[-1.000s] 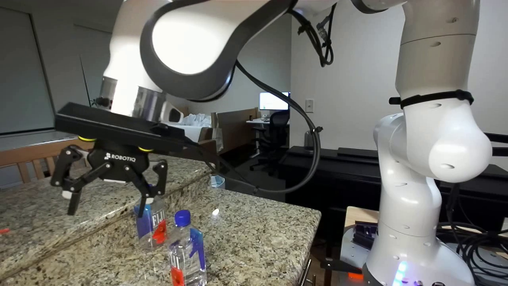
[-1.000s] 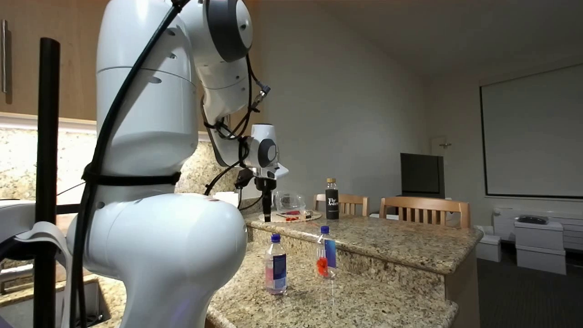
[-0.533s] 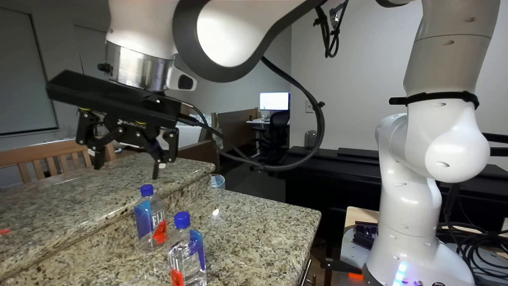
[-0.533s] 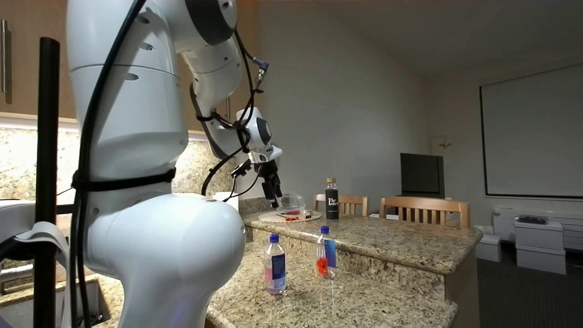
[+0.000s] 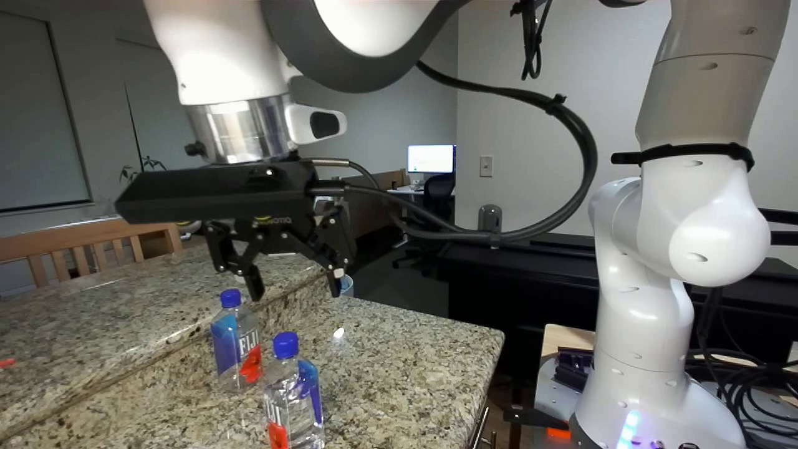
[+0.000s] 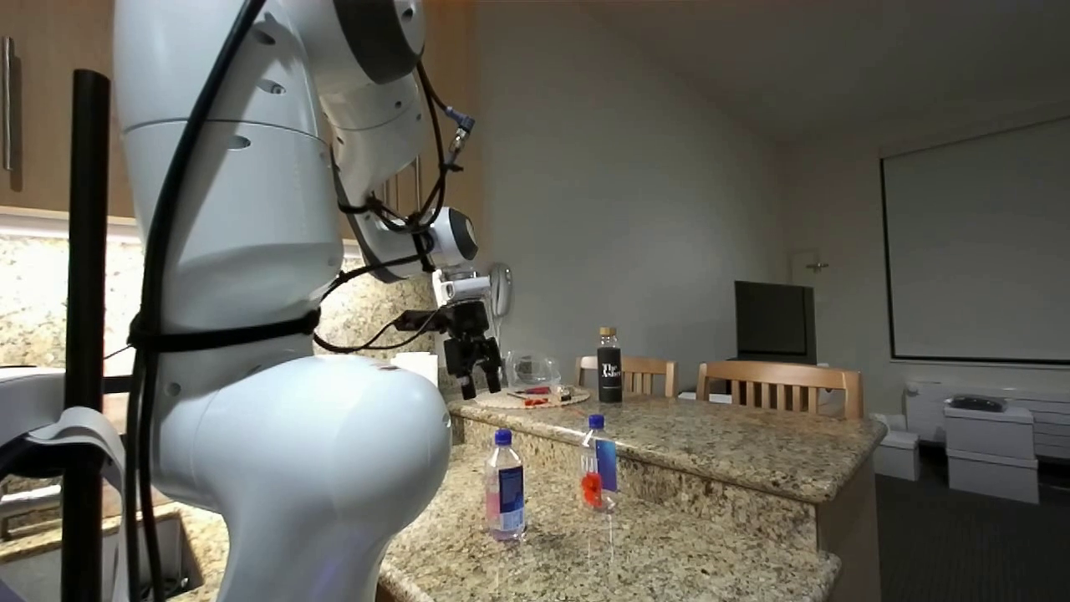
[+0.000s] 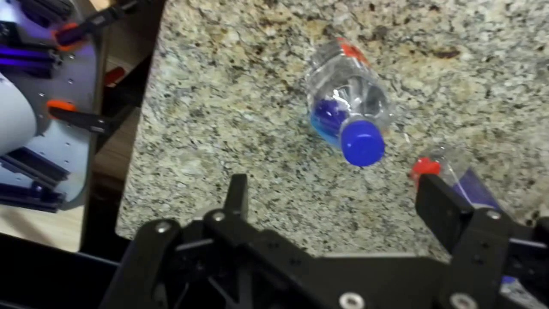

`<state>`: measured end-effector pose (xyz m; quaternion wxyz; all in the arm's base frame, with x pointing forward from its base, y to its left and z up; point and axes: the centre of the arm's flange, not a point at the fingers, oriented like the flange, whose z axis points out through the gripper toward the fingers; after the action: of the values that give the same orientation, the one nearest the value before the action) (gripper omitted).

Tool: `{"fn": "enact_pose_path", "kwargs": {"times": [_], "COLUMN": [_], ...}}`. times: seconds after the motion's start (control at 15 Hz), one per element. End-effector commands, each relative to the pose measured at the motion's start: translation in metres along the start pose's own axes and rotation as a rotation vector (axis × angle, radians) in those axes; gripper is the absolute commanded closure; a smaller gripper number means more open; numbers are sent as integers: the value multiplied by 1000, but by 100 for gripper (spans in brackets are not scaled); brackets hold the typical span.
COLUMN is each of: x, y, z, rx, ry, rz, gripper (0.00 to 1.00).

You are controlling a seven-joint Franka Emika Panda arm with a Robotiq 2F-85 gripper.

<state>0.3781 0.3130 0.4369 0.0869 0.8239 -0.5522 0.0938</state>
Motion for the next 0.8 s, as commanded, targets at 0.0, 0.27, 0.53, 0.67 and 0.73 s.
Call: {"fn": "enact_pose_path", "kwargs": {"times": [0.0,0.27,0.53,0.67,0.73], "x": [1,7,20,26,31], "y": [20,14,11,8,11], "z": [12,25,50,60,60], "rx": [-38,90,190,220,232], "ry": [-106,-117,-139,-163,-168], "rz": [72,109,145,162,164], "gripper": [0,0,0,0,0]}}
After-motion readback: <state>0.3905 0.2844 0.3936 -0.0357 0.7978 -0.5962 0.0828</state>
